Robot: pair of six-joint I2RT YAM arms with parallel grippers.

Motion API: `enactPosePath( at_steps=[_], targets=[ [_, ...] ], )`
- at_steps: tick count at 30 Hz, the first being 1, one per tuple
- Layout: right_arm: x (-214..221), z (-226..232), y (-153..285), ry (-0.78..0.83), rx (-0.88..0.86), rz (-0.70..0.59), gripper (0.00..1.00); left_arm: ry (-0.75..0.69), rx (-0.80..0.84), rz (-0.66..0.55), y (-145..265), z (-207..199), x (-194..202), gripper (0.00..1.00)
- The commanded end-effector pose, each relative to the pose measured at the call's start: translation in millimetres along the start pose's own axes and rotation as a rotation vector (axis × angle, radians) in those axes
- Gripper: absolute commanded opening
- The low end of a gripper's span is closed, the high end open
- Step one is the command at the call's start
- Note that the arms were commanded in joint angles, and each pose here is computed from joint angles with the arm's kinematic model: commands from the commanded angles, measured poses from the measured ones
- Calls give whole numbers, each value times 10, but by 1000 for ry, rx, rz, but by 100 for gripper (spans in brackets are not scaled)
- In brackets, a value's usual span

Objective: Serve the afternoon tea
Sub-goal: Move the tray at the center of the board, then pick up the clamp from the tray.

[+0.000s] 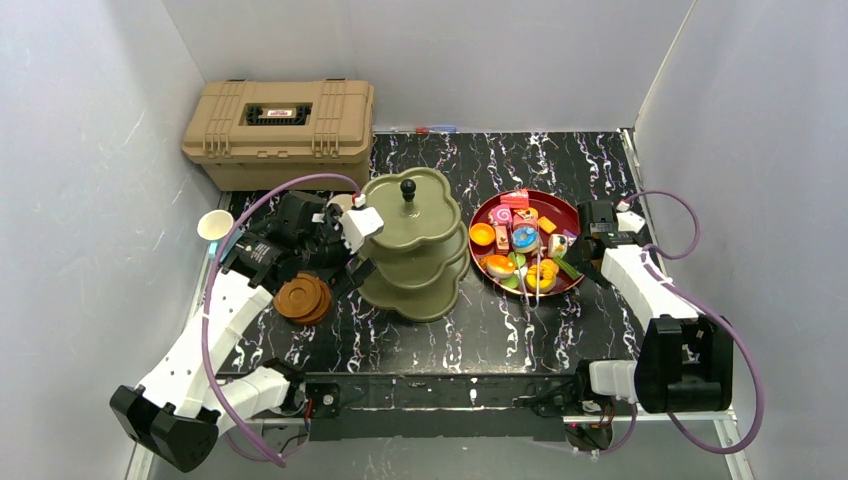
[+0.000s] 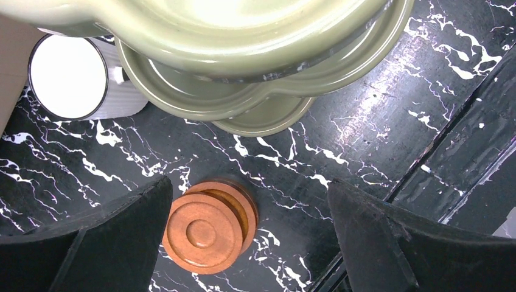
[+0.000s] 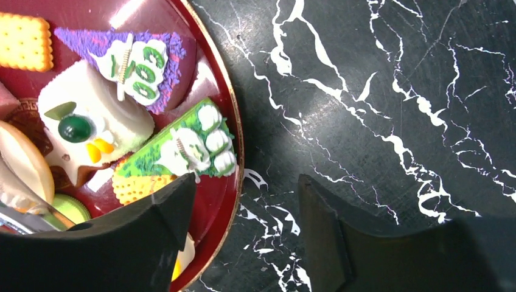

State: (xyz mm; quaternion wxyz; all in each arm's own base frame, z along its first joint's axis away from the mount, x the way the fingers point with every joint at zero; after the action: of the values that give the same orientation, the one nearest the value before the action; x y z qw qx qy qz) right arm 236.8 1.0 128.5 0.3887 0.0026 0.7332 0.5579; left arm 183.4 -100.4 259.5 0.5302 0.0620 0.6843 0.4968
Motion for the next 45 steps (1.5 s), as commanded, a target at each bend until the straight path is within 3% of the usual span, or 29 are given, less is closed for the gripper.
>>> enactPosePath(
  at_steps=[1, 5, 9, 17, 25, 37, 45],
  targets=[
    [-32, -7, 139, 43, -68, -5, 75, 3, 10, -21, 104, -22, -59, 98],
    [-221, 87, 575, 86, -296, -73, 87, 10, 21, -25, 135, -41, -76, 98],
    [-111, 171, 853, 249, -366, -45, 95, 32, 52, -30, 152, -78, -105, 98],
    [444, 410, 934, 457, -379, -48, 96, 36, 72, -17, 168, -78, -158, 98],
    [511, 585, 773, 509, -358, -27, 96, 40, 60, -32, 221, -79, -182, 98],
    [712, 681, 475, 546, -283, -46, 83, 40, 52, -46, 269, -72, -228, 97],
    [743, 761, 474, 529, -222, -142, 59, 34, 47, -49, 299, -64, -258, 97]
  ],
)
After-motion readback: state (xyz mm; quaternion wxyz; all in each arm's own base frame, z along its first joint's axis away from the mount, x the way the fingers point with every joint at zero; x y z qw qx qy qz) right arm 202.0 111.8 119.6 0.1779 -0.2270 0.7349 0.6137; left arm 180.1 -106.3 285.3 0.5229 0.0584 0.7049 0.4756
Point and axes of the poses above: each gripper's point midway between its finger pads, its own y axis back along the fingers, its own z axis along the line the jaws close on, x = y × z, the point moved 7 cm from there along y, back along the fingers, and after that the axes turned 7 degrees about y, right-handed, at the moved point
